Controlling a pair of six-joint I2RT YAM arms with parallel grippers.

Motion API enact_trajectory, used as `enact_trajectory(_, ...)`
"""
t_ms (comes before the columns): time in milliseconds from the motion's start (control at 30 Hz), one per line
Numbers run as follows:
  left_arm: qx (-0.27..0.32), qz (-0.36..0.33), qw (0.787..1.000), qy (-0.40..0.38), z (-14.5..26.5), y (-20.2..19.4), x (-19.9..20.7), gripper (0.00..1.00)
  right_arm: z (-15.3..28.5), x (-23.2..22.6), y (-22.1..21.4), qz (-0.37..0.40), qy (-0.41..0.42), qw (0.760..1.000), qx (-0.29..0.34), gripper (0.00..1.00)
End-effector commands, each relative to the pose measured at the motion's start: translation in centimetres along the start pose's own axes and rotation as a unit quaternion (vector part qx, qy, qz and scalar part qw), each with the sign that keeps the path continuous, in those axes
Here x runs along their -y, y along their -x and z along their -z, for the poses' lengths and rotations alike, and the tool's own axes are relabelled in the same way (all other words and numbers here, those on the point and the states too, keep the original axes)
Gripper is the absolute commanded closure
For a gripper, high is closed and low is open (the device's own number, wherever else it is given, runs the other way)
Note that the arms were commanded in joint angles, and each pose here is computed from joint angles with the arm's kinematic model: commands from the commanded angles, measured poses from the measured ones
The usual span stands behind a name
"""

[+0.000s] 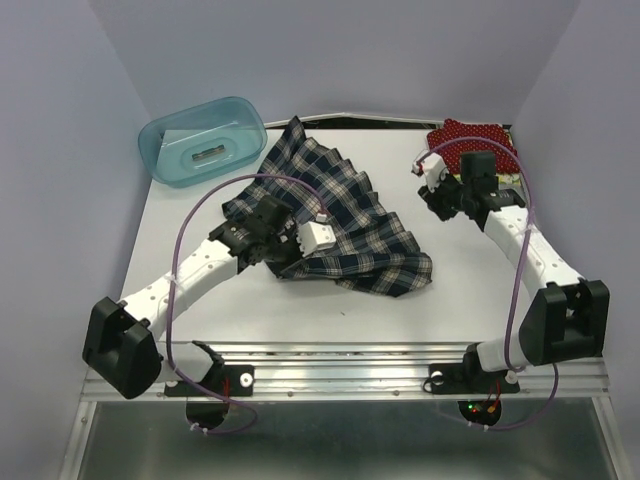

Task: Fold and stack the skirts
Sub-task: Flatten the skirt out

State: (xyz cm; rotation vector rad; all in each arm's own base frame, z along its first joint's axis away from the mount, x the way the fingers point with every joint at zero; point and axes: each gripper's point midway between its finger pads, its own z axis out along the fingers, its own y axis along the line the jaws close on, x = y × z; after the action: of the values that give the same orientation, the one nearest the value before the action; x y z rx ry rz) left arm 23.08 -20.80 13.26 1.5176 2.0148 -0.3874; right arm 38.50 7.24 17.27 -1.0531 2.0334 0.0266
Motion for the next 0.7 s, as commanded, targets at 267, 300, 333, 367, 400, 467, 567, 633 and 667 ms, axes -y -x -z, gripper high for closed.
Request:
enact_trajectory(267,0.018,0.159,0.985,-0.063,-0.6,-1.1,-5.8,1.0,1.6,-11.2,-8.0,-0.154,0.244,0.956,-0.052,0.24)
enact_trajectory(300,0.019,0.177,0.981,-0.071,-0.8,-1.1,-6.2,1.0,1.8,-11.6,-8.0,-0.155,0.252,0.954,-0.05,0.24)
enact_trajectory(333,0.012,0.2,0.976,-0.082,-1.8,-1.7,-6.7,1.0,1.9,-11.9,-8.0,-0.158,0.257,0.952,-0.05,0.24)
enact_trajectory(367,0.03,0.216,0.972,-0.084,-1.6,-1.1,-8.0,1.0,2.0,-11.7,-8.0,-0.156,0.255,0.953,-0.045,0.24)
enact_trajectory(400,0.031,0.232,0.968,-0.088,-1.7,-1.1,-8.6,1.0,2.1,-11.9,-7.8,-0.155,0.259,0.953,-0.038,0.24)
enact_trajectory(467,0.035,0.262,0.96,-0.095,-2.6,-1.4,-10.2,1.0,2.5,-12.1,-7.8,-0.143,0.268,0.952,-0.03,0.24)
enact_trajectory(567,0.028,0.295,0.95,-0.1,-3.8,-2.3,-11.4,1.0,3.0,-13.2,-6.8,-0.142,0.298,0.944,0.001,0.25)
enact_trajectory(633,0.02,0.322,0.941,-0.097,-4.4,-3.6,-12.5,1.0,3.3,-13.9,-6.0,-0.143,0.309,0.94,0.033,0.26)
enact_trajectory(667,0.019,0.333,0.938,-0.096,-4.6,-4.0,-12.8,1.0,3.3,-14.0,-5.8,-0.141,0.308,0.94,0.044,0.27)
